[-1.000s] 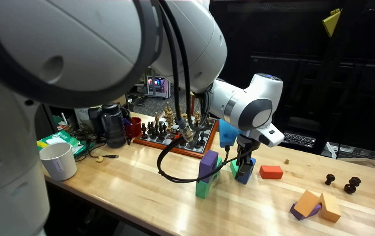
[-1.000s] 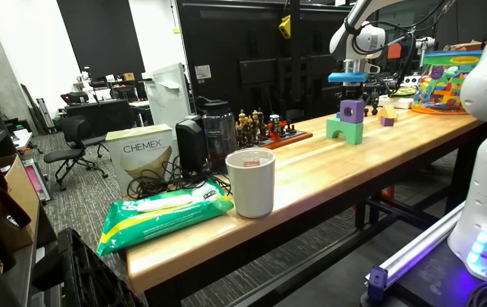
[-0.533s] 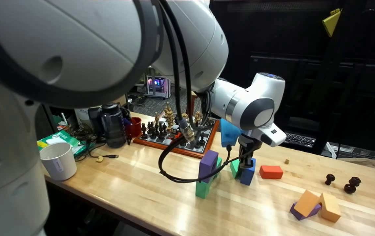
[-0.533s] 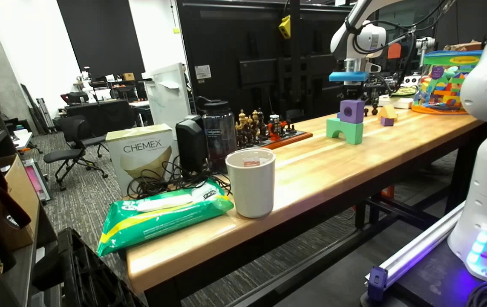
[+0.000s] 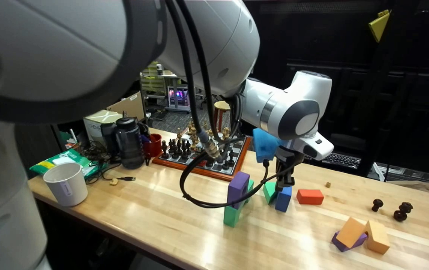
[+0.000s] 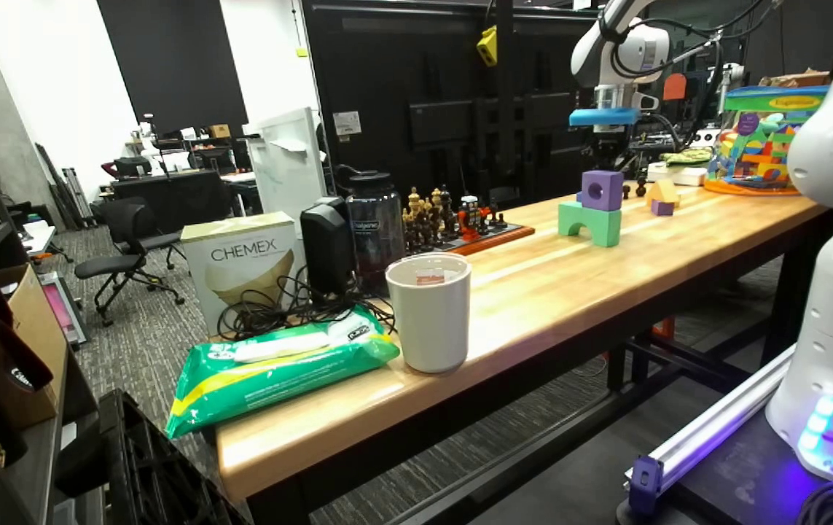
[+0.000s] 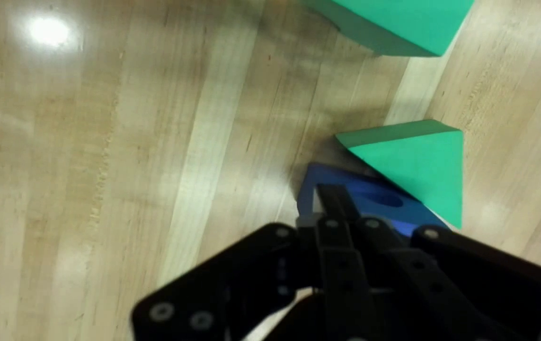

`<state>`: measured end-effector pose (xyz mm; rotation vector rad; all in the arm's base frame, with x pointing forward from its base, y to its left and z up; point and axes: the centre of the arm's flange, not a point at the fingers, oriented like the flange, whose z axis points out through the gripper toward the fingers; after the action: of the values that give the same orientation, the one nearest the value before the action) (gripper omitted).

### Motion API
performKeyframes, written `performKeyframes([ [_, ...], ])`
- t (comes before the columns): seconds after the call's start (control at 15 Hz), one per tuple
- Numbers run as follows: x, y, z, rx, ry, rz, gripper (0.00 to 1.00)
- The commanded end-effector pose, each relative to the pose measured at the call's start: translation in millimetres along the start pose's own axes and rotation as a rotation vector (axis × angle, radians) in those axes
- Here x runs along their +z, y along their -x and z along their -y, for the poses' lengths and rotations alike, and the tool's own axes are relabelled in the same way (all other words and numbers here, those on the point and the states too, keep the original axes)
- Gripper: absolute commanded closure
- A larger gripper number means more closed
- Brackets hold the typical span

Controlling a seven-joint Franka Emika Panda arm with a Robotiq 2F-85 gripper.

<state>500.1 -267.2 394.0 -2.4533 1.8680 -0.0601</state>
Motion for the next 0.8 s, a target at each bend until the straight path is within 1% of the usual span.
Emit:
performKeyframes([
  [0.0,-28.3,18.2,-16.2,-0.037,-0.011,-0.012,0.77],
  [0.13,-33.1,20.0,-15.9,-0.054,-0.01,-0.015,0.69],
  [0.33,-30.7,18.9,-11.3,-0.085,-0.004,-0.004,0.5],
  [0.53,-25.2,15.8,-8.5,-0.095,0.005,0.011,0.29],
  [0.73,-29.2,20.7,-17.1,-0.094,-0.004,-0.008,0.09],
])
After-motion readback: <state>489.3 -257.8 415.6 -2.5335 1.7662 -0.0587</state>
